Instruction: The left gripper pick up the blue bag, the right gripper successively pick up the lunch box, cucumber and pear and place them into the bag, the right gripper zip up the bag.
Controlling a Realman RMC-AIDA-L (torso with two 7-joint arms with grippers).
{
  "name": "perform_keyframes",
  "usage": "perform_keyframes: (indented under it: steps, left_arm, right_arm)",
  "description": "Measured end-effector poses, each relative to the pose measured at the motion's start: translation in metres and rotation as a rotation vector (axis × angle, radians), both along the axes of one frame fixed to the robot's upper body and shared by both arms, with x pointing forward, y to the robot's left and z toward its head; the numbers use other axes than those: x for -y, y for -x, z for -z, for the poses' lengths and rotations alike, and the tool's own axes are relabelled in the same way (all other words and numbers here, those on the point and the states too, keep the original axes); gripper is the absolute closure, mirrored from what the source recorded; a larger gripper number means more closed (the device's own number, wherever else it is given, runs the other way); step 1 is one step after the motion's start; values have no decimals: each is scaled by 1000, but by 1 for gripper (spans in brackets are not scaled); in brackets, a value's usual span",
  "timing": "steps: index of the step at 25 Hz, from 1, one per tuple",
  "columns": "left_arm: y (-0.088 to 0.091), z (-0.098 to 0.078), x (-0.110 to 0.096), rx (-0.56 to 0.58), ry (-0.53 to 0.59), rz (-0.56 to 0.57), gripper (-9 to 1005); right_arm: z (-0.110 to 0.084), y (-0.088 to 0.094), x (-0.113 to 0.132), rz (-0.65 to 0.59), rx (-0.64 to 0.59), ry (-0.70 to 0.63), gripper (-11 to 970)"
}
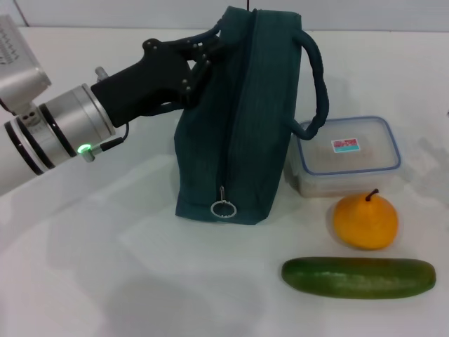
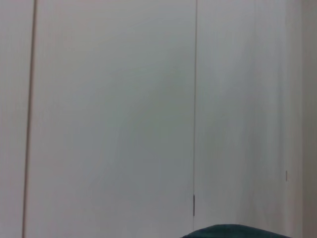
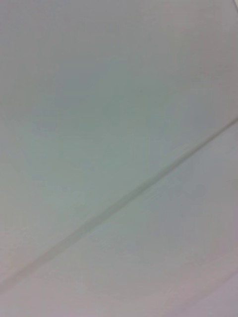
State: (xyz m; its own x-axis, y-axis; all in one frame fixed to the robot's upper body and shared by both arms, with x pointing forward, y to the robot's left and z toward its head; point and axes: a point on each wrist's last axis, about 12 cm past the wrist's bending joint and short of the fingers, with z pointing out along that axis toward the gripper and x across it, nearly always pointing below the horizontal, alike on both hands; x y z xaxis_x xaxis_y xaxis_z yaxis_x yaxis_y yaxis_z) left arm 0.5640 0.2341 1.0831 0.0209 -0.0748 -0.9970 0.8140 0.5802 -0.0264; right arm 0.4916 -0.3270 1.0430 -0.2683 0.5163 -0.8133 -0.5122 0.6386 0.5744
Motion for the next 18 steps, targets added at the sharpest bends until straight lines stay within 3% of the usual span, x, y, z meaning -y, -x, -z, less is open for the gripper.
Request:
perform_keyframes:
  steps: [5,11,18]
  left_arm:
    - [1,2,4,18,-19,15,957]
    - [1,3,13,27,-27,36,957]
    - [2,5,16,35,-33,40,957]
  right_arm:
    - [12,8,-15,105,-23,-98,121]
    - [25,-3,-34,114,-134,-86,122]
    - [27,-2,-44,82,-171,-137,122]
